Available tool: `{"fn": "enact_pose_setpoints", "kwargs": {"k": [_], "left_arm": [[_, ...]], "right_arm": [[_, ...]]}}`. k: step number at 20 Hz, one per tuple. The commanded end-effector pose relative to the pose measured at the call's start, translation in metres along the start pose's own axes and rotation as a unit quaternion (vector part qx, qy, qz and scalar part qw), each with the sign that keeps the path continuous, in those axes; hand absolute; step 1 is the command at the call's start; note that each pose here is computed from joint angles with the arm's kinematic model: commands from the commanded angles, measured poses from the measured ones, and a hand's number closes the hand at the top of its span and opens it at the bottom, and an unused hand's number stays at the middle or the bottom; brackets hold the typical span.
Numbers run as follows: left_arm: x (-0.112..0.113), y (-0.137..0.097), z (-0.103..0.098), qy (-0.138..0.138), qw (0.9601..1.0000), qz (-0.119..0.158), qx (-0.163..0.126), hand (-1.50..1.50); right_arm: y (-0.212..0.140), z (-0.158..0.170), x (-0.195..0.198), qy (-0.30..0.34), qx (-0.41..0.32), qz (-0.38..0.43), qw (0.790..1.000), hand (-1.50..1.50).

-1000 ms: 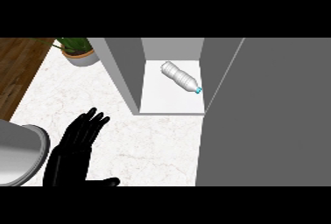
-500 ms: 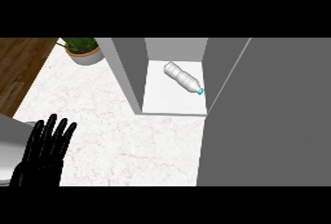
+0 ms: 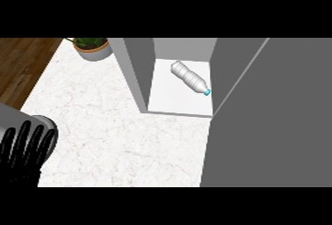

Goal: Pick up the bottled water, place it into the cabinet and close the cabinet

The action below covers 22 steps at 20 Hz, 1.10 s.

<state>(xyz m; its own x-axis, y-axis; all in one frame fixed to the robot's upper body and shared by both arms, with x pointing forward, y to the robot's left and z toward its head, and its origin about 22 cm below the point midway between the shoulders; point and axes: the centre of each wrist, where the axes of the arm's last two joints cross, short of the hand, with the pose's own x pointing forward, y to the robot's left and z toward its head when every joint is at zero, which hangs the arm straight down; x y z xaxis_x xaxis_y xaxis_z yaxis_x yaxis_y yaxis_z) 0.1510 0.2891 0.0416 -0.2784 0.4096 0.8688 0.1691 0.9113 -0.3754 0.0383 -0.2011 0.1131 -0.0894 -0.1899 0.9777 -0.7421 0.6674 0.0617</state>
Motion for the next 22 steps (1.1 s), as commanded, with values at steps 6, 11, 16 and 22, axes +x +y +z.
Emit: {"fn": "enact_pose_setpoints", "kwargs": {"k": [6, 11, 16, 22], "left_arm": [[0.019, 0.013, 0.001, 0.005, 0.9994, 0.009, -0.032, -1.5], [0.023, 0.018, 0.0, 0.01, 0.9983, 0.008, -0.057, -1.5], [0.03, 0.021, -0.003, 0.013, 0.9976, 0.004, -0.068, -1.5], [0.034, 0.024, -0.009, 0.021, 0.9962, -0.001, -0.085, -1.5]], "right_arm": [[0.019, -0.028, 0.019, -0.034, 0.114, -0.008, 0.993, 1.5], [0.012, -0.036, 0.011, -0.022, 0.122, 0.009, 0.992, 1.5], [0.004, -0.042, 0.011, -0.013, 0.137, 0.043, 0.989, 1.5], [-0.013, -0.047, 0.019, 0.01, 0.19, 0.132, 0.973, -1.5]]}}
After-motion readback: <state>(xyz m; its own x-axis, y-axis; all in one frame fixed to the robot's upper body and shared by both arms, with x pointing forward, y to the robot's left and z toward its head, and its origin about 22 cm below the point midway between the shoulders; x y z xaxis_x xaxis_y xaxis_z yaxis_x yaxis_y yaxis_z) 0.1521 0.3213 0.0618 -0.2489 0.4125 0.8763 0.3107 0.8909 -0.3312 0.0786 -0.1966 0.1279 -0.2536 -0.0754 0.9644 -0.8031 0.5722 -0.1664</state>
